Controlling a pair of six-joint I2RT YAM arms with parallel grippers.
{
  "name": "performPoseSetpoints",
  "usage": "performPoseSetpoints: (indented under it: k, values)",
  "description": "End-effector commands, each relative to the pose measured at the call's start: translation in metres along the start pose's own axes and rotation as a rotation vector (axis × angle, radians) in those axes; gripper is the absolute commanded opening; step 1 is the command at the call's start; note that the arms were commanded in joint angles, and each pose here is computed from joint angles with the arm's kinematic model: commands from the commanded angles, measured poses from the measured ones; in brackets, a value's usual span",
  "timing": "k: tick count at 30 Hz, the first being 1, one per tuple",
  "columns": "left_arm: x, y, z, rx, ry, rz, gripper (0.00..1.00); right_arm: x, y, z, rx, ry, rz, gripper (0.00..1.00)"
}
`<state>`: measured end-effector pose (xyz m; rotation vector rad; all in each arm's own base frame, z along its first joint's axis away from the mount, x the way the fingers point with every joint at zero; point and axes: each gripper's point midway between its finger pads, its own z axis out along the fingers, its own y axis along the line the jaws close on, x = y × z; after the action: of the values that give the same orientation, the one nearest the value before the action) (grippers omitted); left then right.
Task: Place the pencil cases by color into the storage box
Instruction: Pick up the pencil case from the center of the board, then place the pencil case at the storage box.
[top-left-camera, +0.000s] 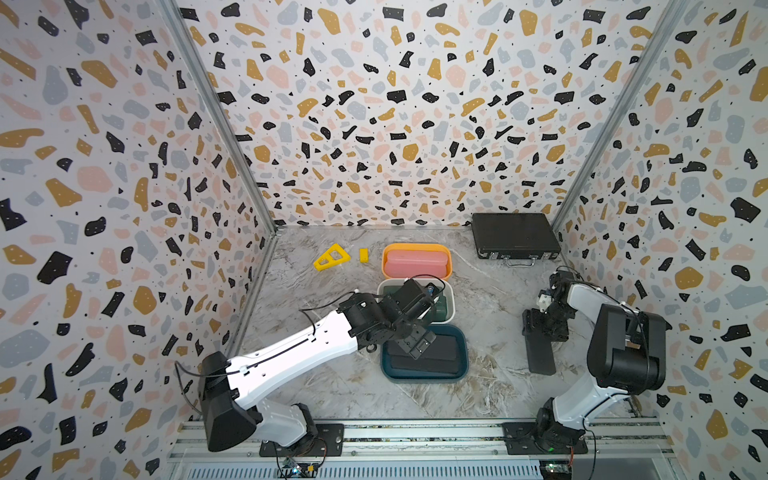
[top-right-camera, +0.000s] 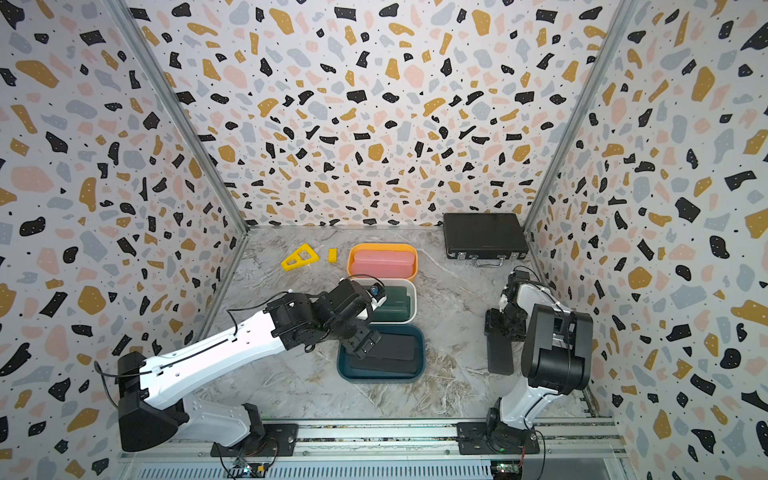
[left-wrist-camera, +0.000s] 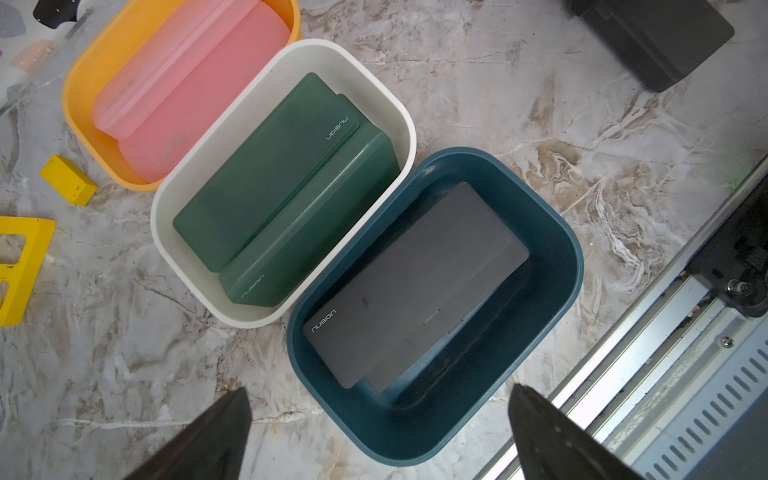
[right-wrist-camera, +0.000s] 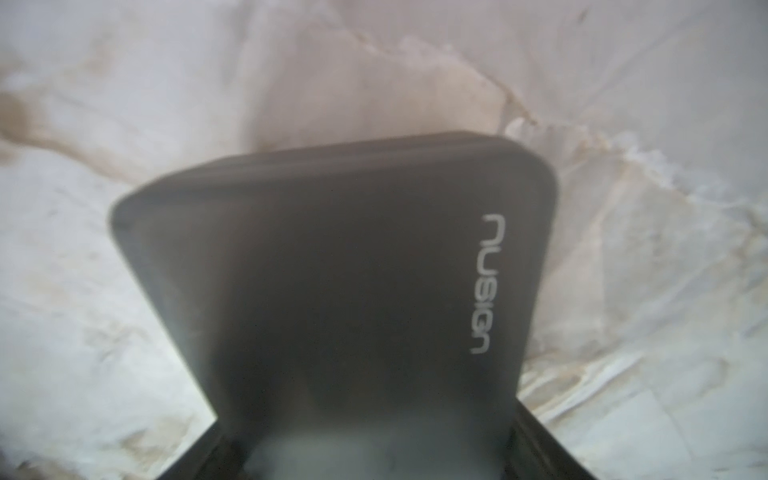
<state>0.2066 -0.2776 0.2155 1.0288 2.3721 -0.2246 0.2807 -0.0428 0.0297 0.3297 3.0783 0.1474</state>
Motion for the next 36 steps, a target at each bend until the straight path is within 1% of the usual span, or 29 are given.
performPoseSetpoints:
  k: [1,10,16,29,36]
  values:
    - [-0.002,0.002,-0.006,0.014,-0.035,-0.038,1.0,-0.001,0.012,-0.024,-0.049,-0.04,0.004,0.51]
    - [0.004,0.008,-0.009,0.034,-0.031,-0.09,1.0,-0.001,0.027,-0.052,-0.113,-0.078,-0.004,0.5]
    - [0.011,0.015,-0.008,0.051,-0.007,-0.155,1.0,0.002,0.042,-0.07,-0.129,-0.098,-0.042,0.5]
    - [0.019,0.042,-0.016,0.091,-0.03,-0.363,1.0,0.02,0.095,-0.111,-0.156,-0.144,-0.238,0.49]
    - [0.027,0.058,-0.017,0.073,-0.028,-0.483,1.0,0.036,0.127,-0.125,-0.179,-0.146,-0.409,0.49]
